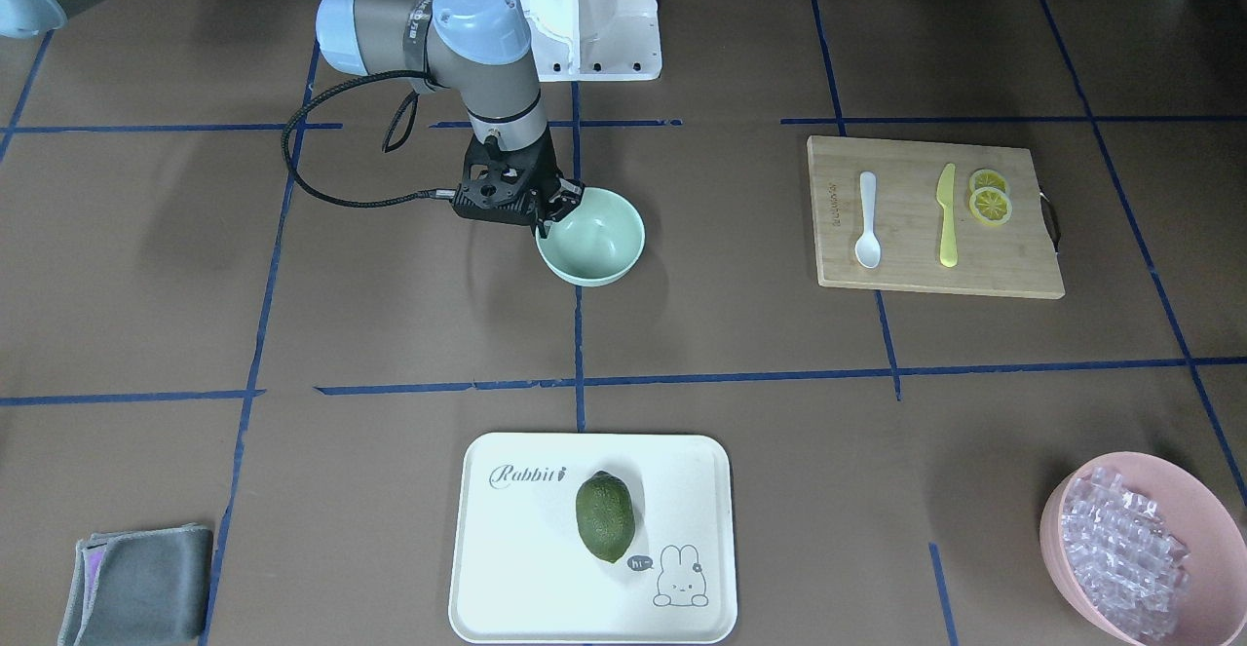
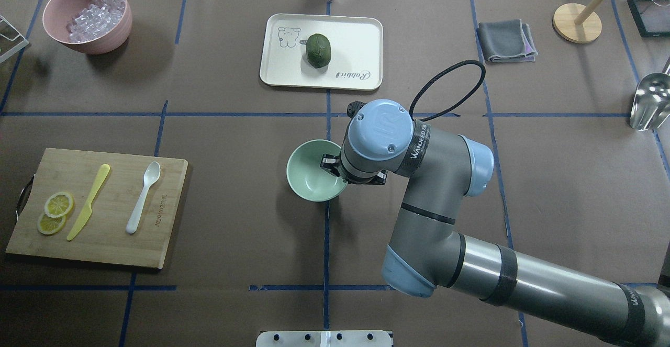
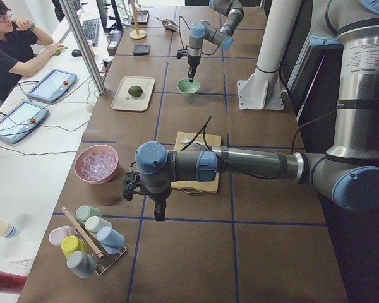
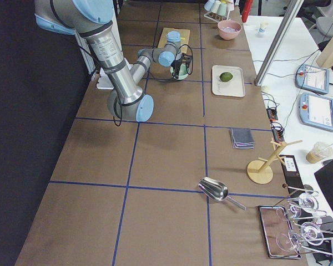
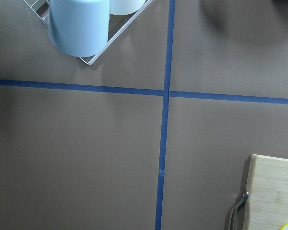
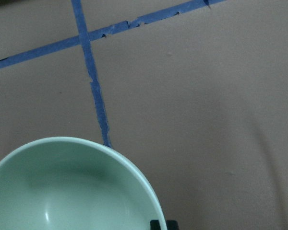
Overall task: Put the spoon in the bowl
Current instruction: 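Carry the green bowl with the right gripper to the table center and set it down, then release the bowl and raise the right gripper while the left gripper moves over the spoon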
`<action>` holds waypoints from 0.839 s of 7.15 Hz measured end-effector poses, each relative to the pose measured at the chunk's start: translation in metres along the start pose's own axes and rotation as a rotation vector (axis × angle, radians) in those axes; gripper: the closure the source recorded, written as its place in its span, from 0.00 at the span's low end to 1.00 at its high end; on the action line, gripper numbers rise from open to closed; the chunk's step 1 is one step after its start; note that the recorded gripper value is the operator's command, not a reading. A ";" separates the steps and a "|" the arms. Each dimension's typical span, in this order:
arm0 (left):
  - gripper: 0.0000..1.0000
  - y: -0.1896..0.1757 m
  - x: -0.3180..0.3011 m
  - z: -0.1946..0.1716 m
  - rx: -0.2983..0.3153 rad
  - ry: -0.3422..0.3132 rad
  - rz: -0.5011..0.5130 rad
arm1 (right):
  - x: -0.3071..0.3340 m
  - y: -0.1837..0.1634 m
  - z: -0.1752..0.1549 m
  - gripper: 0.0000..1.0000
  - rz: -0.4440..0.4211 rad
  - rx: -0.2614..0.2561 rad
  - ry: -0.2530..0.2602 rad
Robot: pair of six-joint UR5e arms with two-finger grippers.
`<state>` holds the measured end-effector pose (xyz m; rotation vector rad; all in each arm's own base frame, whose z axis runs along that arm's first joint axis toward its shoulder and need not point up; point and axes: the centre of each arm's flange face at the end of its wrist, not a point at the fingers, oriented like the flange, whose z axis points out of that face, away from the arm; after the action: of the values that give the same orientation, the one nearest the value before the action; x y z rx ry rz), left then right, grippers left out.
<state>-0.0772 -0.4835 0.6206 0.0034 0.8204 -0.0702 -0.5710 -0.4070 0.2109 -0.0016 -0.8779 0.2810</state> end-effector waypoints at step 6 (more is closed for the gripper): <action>0.00 -0.005 0.070 -0.015 0.052 0.003 0.132 | 0.010 -0.031 -0.033 0.00 0.022 0.012 -0.033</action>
<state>-0.0408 -0.4921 0.5589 0.1069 0.8193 0.0333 -0.5325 -0.4303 0.2012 0.0041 -0.9098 0.3080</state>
